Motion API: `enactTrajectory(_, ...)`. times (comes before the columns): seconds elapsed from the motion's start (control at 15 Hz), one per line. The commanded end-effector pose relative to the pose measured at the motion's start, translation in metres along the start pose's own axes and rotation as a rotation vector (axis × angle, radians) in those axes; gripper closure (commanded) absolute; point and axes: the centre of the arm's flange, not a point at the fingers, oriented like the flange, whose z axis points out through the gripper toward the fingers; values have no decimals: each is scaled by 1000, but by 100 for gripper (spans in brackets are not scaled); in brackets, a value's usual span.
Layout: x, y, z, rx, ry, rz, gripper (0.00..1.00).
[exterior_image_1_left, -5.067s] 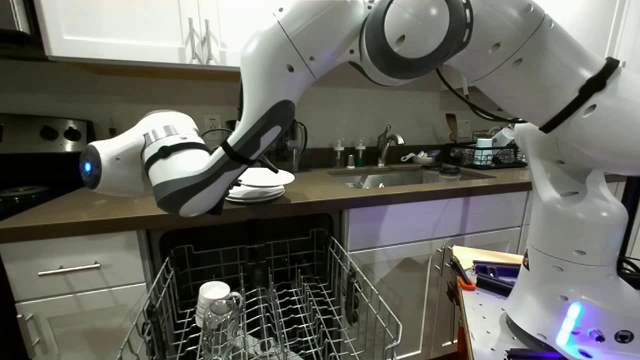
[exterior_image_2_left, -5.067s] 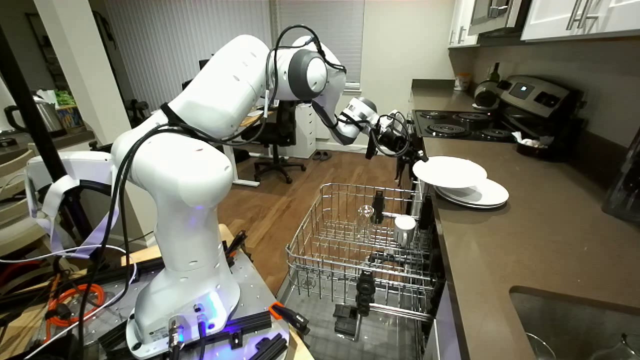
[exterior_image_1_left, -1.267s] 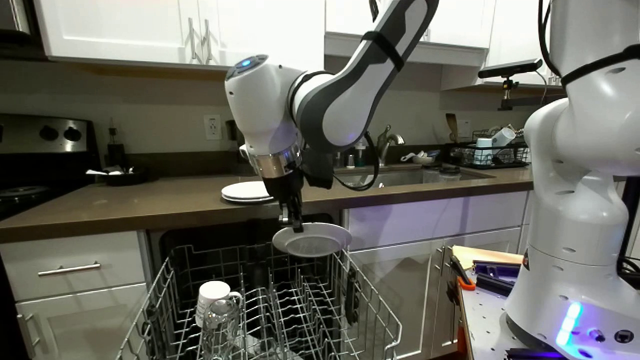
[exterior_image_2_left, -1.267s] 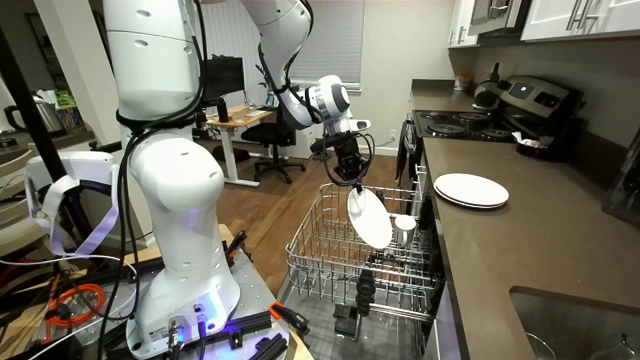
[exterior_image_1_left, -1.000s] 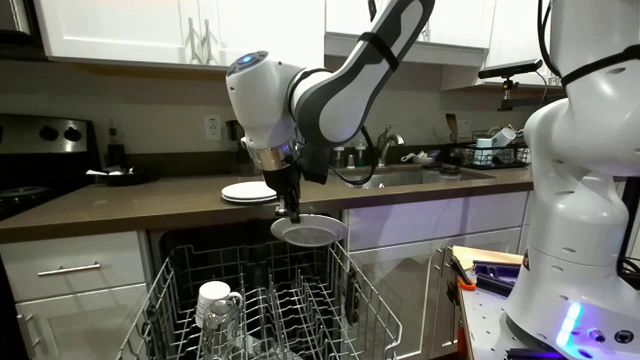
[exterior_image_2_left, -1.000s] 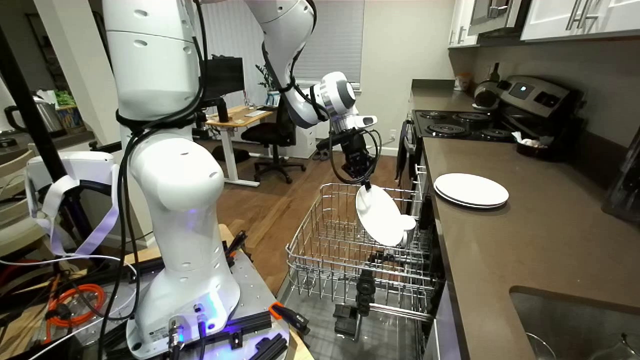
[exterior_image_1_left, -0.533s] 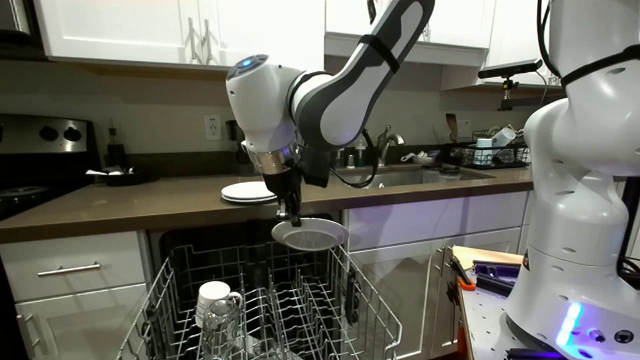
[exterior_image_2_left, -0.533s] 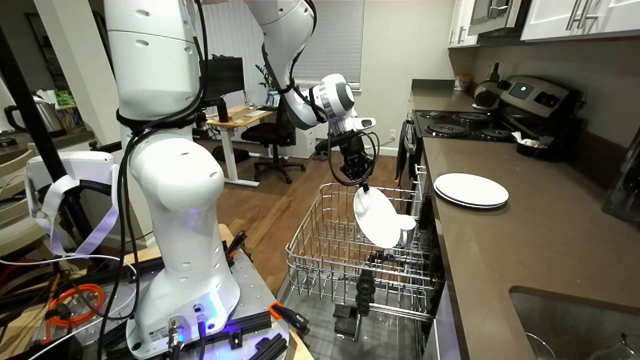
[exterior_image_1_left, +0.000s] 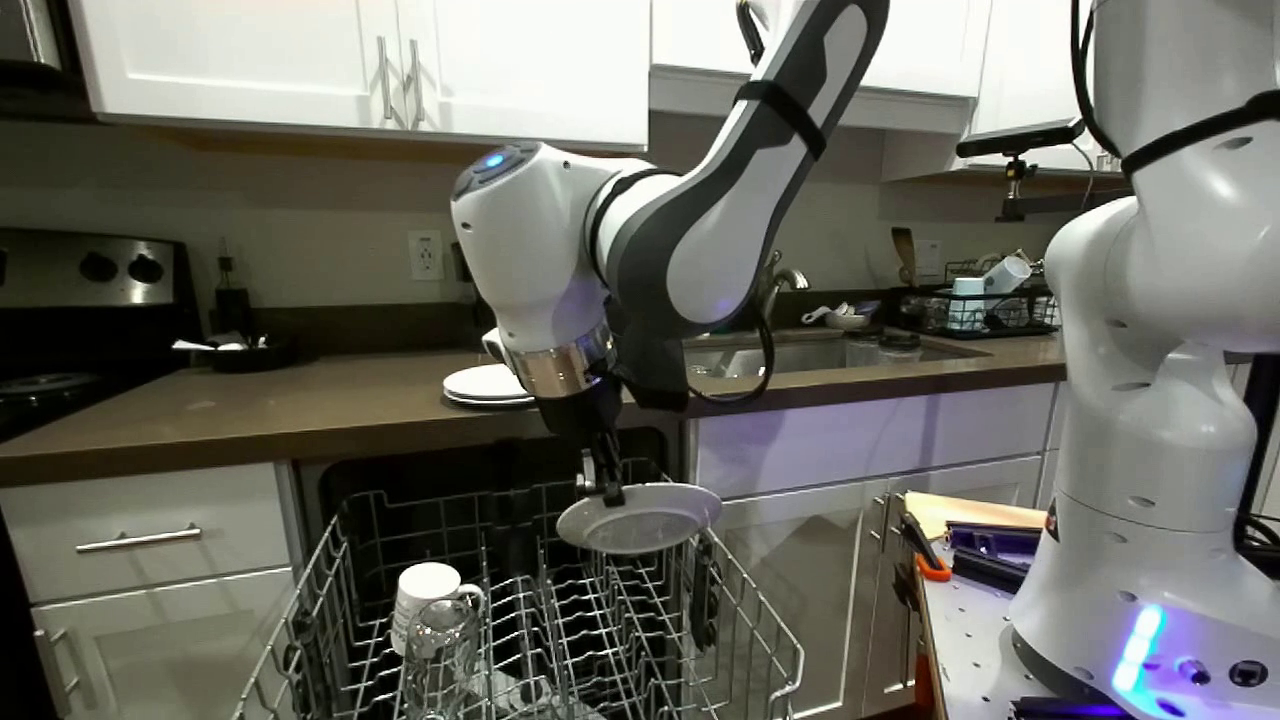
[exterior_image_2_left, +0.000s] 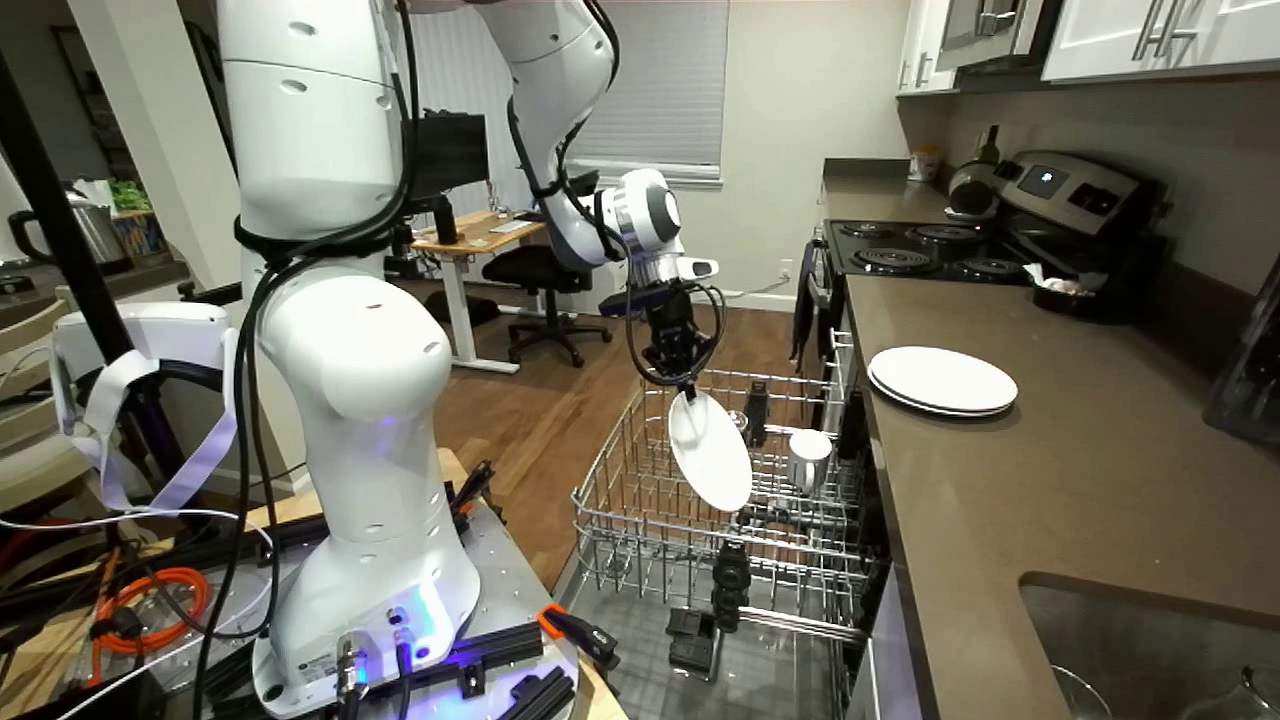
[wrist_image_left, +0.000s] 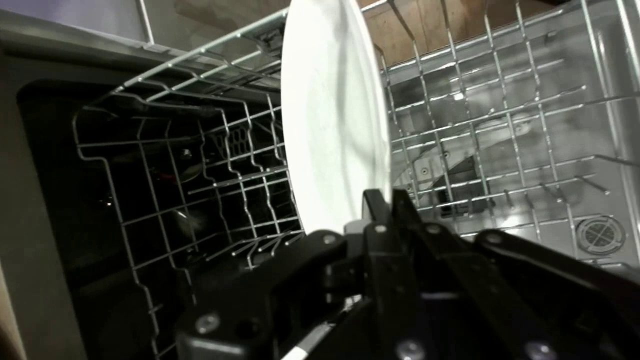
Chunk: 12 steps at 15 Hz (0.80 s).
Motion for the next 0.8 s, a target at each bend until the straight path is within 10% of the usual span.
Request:
enactTrajectory(0.0,-15,-15,-5,80,0,-111,94)
enactTrajectory(0.73,-16,-35,-9,320,-24,-228,94)
